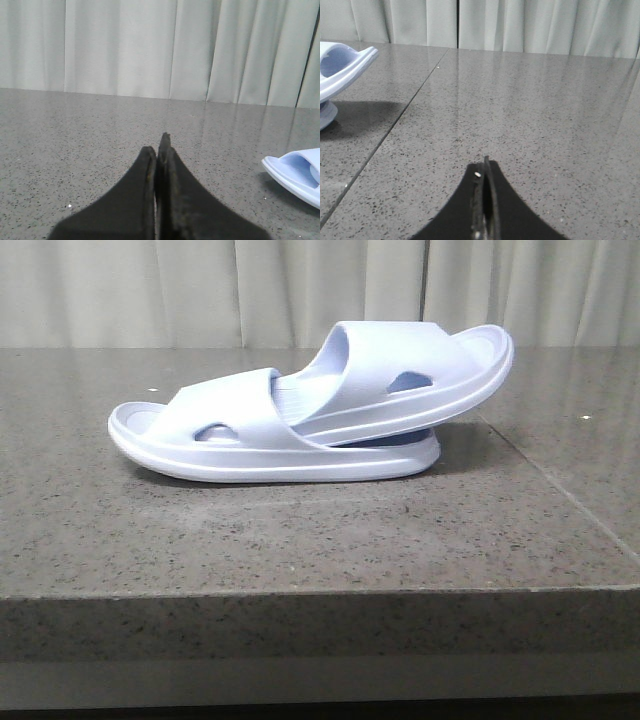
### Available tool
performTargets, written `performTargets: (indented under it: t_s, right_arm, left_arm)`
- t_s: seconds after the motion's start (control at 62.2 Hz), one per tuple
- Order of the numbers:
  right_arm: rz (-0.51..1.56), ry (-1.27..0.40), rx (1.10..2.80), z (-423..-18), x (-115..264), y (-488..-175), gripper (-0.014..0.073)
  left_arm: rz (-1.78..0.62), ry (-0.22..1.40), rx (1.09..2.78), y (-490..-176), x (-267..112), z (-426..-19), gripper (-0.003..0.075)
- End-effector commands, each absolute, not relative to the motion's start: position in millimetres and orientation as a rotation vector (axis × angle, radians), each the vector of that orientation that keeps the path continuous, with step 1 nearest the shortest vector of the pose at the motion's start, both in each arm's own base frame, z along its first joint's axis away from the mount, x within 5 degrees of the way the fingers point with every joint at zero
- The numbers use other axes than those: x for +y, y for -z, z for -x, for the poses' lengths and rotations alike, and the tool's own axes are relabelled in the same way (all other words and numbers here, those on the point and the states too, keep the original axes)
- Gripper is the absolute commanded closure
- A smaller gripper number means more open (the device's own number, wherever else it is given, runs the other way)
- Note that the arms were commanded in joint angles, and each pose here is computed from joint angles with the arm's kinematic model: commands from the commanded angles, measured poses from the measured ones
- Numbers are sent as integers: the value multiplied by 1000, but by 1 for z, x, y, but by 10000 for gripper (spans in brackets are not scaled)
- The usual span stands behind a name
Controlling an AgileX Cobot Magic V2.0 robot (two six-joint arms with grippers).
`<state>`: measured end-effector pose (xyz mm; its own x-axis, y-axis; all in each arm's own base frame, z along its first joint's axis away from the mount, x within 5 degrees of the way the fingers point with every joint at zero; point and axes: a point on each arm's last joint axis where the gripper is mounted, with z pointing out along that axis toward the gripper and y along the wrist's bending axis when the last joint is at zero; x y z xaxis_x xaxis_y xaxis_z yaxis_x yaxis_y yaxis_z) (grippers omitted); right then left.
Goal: Insert blue slippers together front up
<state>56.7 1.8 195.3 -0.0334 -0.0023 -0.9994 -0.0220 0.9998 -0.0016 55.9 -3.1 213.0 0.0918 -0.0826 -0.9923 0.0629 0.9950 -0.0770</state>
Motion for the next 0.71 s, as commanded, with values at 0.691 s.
performTargets:
  t_s: [0.691]
  right_arm:
    - [-6, -19, 1455, -55, 0, -210, 662]
  left_arm:
    - [34, 117, 1390, -219, -2, -54, 741]
